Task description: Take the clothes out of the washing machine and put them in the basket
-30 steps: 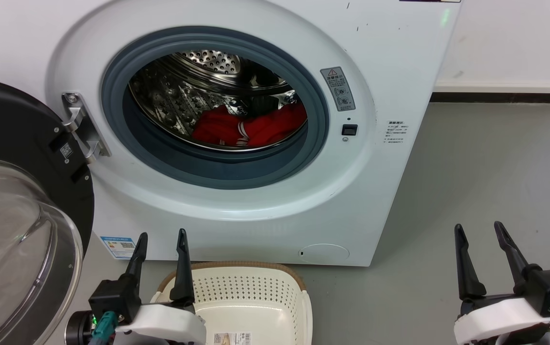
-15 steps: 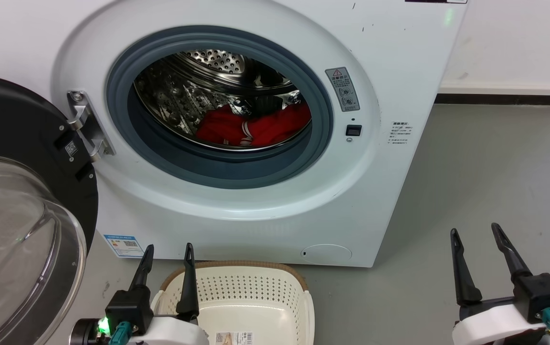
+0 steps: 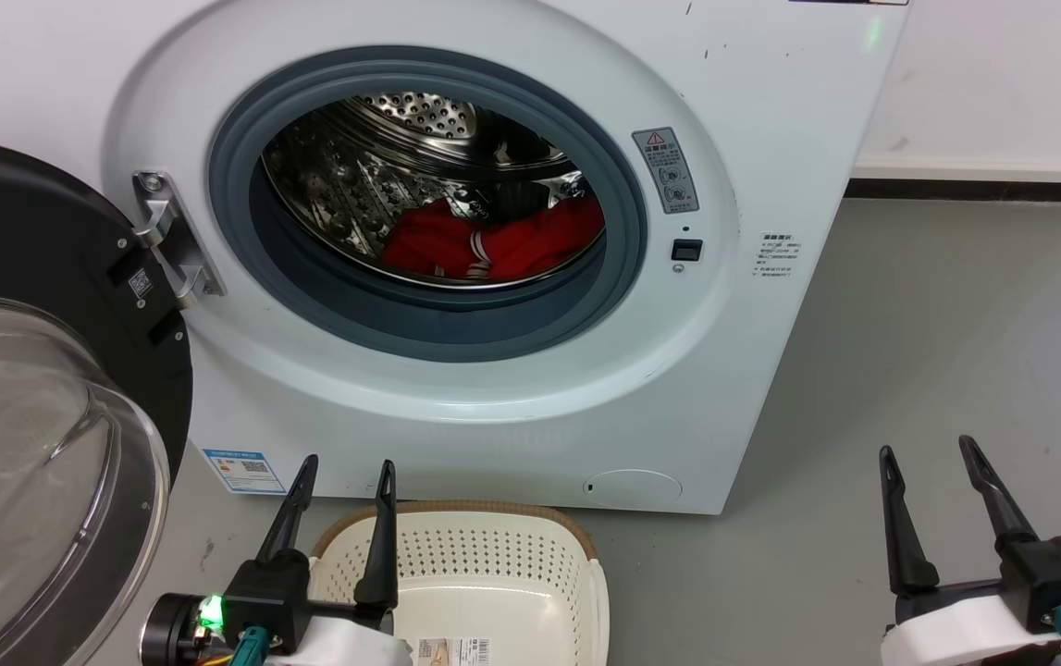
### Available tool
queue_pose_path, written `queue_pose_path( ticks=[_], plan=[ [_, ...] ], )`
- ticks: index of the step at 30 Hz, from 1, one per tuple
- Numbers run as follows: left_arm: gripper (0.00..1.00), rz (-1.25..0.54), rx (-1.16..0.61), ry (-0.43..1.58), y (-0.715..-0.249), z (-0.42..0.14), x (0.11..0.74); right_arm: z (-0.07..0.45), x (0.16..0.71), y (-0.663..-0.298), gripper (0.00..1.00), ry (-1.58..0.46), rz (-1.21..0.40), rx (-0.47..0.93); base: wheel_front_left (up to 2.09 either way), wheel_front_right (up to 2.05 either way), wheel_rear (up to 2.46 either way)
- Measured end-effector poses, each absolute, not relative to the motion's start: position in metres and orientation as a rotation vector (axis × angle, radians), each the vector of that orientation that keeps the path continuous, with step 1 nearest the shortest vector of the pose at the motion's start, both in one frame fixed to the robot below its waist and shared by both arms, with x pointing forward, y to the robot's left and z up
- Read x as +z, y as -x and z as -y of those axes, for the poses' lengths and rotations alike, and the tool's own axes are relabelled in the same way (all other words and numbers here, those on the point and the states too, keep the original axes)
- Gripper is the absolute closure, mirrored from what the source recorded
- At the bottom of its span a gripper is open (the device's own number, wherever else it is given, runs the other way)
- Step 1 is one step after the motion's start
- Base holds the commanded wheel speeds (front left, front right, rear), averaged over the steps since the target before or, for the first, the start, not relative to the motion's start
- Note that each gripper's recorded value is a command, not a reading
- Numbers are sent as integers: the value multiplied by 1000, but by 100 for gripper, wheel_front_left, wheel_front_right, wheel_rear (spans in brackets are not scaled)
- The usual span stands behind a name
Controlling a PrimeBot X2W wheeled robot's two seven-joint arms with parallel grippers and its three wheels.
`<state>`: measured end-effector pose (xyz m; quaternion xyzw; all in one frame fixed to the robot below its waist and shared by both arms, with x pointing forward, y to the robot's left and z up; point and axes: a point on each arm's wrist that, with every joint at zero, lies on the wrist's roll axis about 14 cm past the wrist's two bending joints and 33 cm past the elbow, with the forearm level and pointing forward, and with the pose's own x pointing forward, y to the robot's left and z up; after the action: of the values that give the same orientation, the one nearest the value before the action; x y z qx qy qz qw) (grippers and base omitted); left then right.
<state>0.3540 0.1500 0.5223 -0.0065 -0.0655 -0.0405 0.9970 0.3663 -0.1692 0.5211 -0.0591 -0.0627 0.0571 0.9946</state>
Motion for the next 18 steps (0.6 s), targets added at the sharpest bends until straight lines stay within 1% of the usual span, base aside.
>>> queue_pose_path(
  ticks=[4, 18],
  plan=[
    [0, 133, -81, 19, -353, -152, 522, 173, 512, -365, 0, 40, 100, 97, 0, 0, 0],
    [0, 109, -100, 28, -352, -149, 515, 178, 509, -364, 0, 44, 91, 83, 0, 0, 0]
  ],
)
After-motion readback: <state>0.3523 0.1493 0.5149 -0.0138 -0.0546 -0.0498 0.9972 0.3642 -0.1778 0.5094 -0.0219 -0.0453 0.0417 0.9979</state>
